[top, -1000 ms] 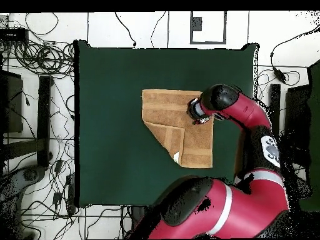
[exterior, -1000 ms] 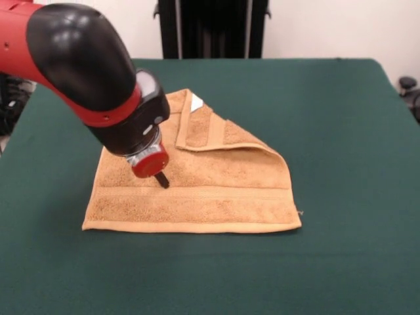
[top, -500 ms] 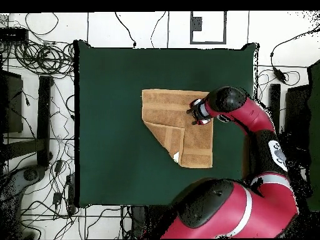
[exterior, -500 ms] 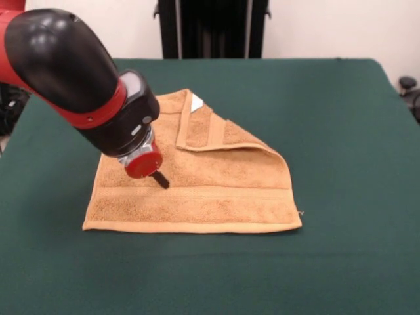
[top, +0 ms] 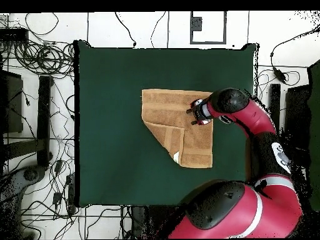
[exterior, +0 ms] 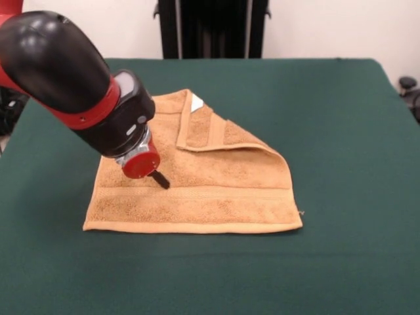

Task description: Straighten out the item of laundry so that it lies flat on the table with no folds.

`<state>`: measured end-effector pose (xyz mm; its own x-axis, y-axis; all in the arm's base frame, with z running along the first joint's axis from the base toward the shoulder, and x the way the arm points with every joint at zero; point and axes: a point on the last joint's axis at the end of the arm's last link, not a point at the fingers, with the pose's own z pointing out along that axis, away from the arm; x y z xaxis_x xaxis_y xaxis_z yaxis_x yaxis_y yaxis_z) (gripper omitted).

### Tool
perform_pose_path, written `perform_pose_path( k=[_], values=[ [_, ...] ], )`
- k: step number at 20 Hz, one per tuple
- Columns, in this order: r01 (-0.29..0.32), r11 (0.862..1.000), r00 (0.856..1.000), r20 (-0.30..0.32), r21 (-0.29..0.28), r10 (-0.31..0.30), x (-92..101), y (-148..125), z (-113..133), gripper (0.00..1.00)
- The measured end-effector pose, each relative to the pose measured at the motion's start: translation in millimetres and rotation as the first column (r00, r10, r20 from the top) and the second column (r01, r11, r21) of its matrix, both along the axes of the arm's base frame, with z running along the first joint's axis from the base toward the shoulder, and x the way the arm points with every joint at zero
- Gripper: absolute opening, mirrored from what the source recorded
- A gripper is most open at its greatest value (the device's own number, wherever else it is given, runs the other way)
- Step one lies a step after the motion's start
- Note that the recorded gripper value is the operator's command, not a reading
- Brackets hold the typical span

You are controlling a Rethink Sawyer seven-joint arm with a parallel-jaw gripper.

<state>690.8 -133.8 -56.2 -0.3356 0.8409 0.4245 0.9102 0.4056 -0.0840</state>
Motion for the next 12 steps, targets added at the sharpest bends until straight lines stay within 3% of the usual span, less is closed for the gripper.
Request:
perform_pose_path(
  k=[7,12],
  values=[
    [0.004,1.000,1.000,-0.004,0.014,-0.004,-3.5,2,2,1.00],
    [-0.003,0.999,1.000,-0.024,0.051,0.005,-12.1,21,0,1.00]
  ],
)
